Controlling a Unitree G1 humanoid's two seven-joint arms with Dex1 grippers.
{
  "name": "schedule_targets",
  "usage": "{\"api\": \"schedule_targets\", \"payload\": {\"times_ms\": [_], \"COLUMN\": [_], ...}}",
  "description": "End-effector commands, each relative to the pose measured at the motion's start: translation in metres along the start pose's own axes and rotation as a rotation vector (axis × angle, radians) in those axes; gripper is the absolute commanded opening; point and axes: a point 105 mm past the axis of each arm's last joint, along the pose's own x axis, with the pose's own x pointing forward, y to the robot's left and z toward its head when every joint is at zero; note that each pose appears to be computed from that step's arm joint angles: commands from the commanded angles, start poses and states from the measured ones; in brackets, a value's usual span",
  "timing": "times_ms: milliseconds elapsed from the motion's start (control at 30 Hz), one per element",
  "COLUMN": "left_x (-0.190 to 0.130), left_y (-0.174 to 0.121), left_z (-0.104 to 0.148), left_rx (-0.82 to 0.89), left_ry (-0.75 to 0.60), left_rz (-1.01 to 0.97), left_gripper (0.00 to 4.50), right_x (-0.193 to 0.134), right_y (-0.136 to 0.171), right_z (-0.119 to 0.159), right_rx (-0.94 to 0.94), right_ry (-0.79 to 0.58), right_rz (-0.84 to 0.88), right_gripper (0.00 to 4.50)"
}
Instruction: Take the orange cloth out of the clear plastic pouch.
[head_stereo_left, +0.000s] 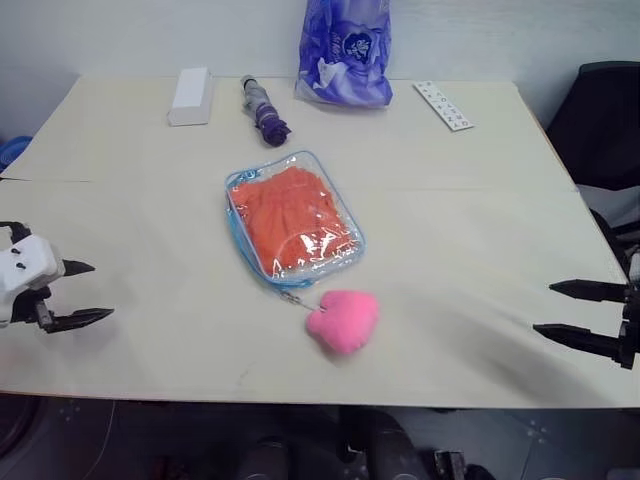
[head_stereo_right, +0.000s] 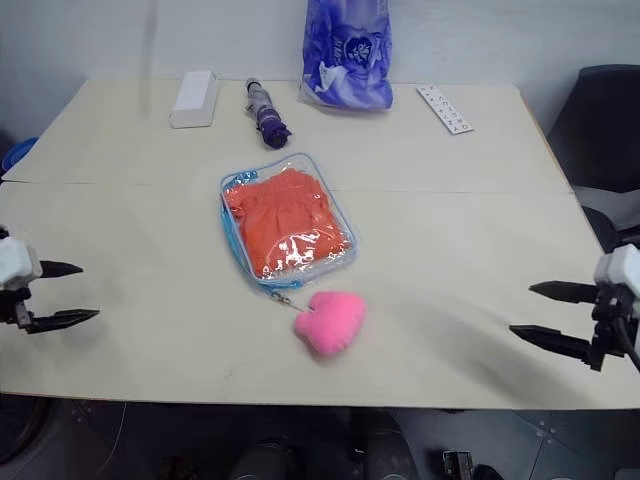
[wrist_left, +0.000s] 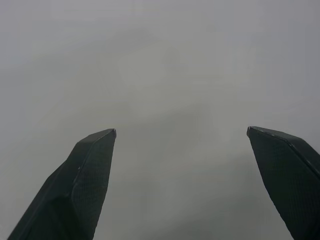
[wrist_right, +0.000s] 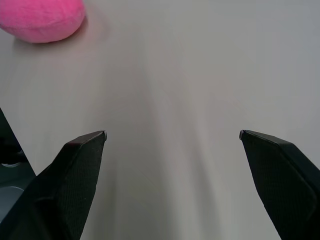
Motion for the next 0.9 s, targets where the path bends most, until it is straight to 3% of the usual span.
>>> {"api": "schedule_targets", "payload": {"times_ms": [33,667,900], "left_x": [-0.002,0.013,0.024], "left_y": [0.004,0.007,0.006], "left_z": [0.002,0.011,0.024], "left_rx": [0.029,0.051,0.066], "left_ry": [0.009,-0.042,-0.091], "left_rz": [0.014,0.013,-0.019], "left_gripper": [4.42,4.42,4.42], "right_x": [-0.010,0.004,0.007], "right_y": [-0.001,0.001,0.007], "right_z": [0.016,0.019,0.028], "right_rx": [-0.054,-0.101,-0.031], "right_ry": [-0.025,-0.061,-0.105], "right_rz": [-0.028,-0.113,-0.090], "right_gripper": [4.49,4.49,4.49]}}
